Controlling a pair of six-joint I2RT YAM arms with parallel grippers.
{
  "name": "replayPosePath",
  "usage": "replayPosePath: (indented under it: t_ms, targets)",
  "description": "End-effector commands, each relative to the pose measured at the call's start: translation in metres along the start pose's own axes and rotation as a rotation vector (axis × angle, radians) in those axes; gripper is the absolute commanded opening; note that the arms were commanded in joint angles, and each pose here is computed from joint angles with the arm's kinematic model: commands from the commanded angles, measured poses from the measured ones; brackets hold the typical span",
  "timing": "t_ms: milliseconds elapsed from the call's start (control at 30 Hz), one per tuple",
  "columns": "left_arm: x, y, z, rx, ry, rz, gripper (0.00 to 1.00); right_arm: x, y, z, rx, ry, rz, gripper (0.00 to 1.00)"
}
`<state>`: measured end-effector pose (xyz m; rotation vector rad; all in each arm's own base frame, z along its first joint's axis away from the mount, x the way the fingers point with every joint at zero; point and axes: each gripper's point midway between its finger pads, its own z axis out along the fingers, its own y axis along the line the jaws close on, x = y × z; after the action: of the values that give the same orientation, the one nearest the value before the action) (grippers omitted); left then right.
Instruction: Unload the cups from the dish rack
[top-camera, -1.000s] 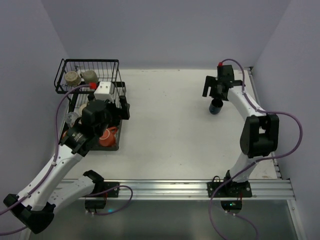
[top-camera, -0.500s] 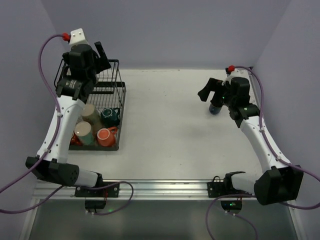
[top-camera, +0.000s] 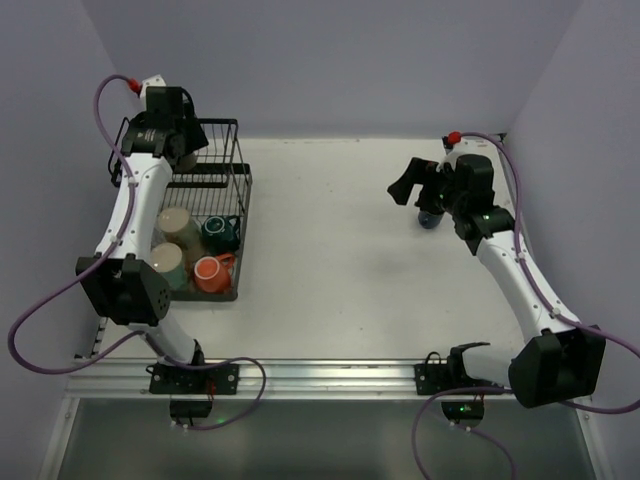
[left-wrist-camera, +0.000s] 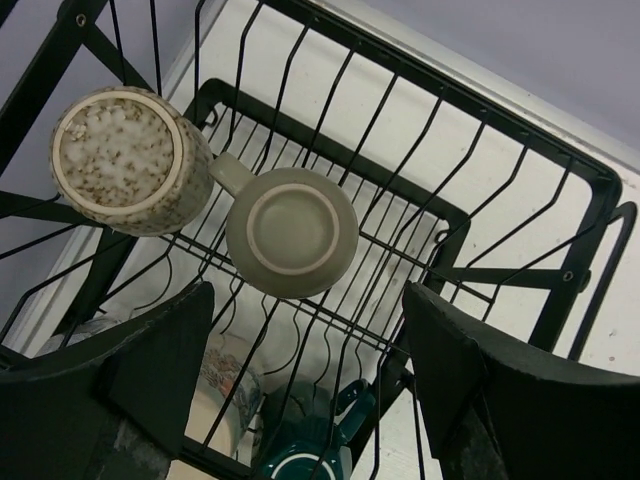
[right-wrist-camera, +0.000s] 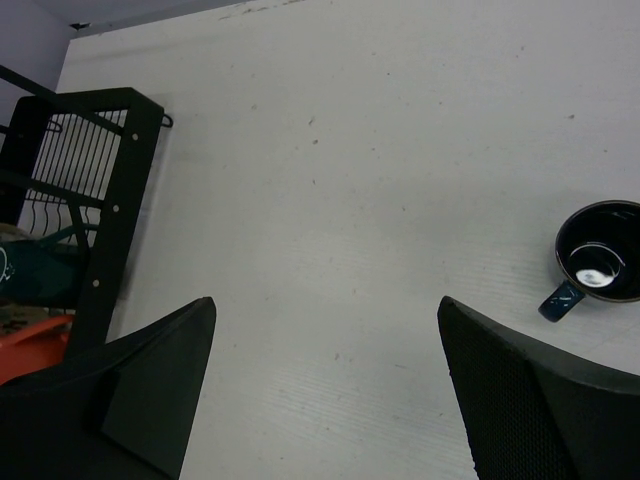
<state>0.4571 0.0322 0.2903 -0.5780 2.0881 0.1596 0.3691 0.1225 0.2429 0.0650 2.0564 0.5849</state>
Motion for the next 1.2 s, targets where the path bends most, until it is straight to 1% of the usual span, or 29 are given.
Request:
replayPosePath:
  t_ms: [0, 100, 267, 433, 733, 800, 833, 867, 933, 967, 1000, 1067, 1133, 1167]
  targets:
    - [-0.005, 0.002, -0.001, -0.01, 0.004, -0.011, 0.8, -0.012, 0.018, -0.009, -0.061, -0.048, -0.016, 0.94]
    - [-0.003, 0.007, 0.006, -0.048, 0.004, -0.011, 0.79, -0.011, 0.018, -0.009, -0.058, -0.047, -0.021, 0.94]
    - [-0.001, 0.004, 0.017, -0.047, 0.01, 0.003, 0.81, -0.009, 0.021, -0.01, -0.062, -0.043, -0.032, 0.94]
    - [0.007, 0.006, 0.034, -0.064, 0.043, 0.023, 0.82, -0.007, 0.025, -0.008, -0.069, -0.035, -0.043, 0.94]
    - [0.009, 0.014, 0.048, -0.102, 0.03, 0.033, 0.81, -0.001, 0.025, -0.003, -0.066, -0.016, -0.051, 0.94]
    - [0.01, 0.015, 0.05, -0.102, 0.027, 0.04, 0.8, -0.001, 0.025, -0.002, -0.064, -0.014, -0.05, 0.94]
    - [0.011, 0.014, 0.052, -0.098, 0.03, 0.043, 0.77, 0.0, 0.025, -0.001, -0.062, -0.011, -0.052, 0.94]
    - [0.011, 0.014, 0.052, -0.098, 0.029, 0.046, 0.71, 0.0, 0.024, 0.0, -0.059, -0.011, -0.052, 0.94]
    - [0.013, 0.014, 0.053, -0.098, 0.029, 0.05, 0.63, 0.001, 0.023, 0.0, -0.054, -0.008, -0.051, 0.94]
    - [0.011, 0.014, 0.051, -0.095, 0.022, 0.048, 0.57, 0.001, 0.024, 0.0, -0.057, -0.008, -0.054, 0.94]
    - [0.009, 0.014, 0.05, -0.092, 0.018, 0.047, 0.46, 0.001, 0.025, 0.0, -0.056, -0.008, -0.054, 0.94]
    - [0.0, 0.012, 0.04, -0.071, -0.011, 0.036, 0.39, 0.0, 0.025, -0.001, -0.058, -0.013, -0.055, 0.94]
    - [-0.009, 0.009, 0.031, -0.045, -0.033, 0.028, 0.38, 0.001, 0.028, -0.001, -0.067, -0.01, -0.053, 0.94]
    - [-0.019, 0.008, 0.019, -0.022, -0.061, 0.014, 0.36, -0.001, 0.031, -0.003, -0.079, -0.019, -0.053, 0.94]
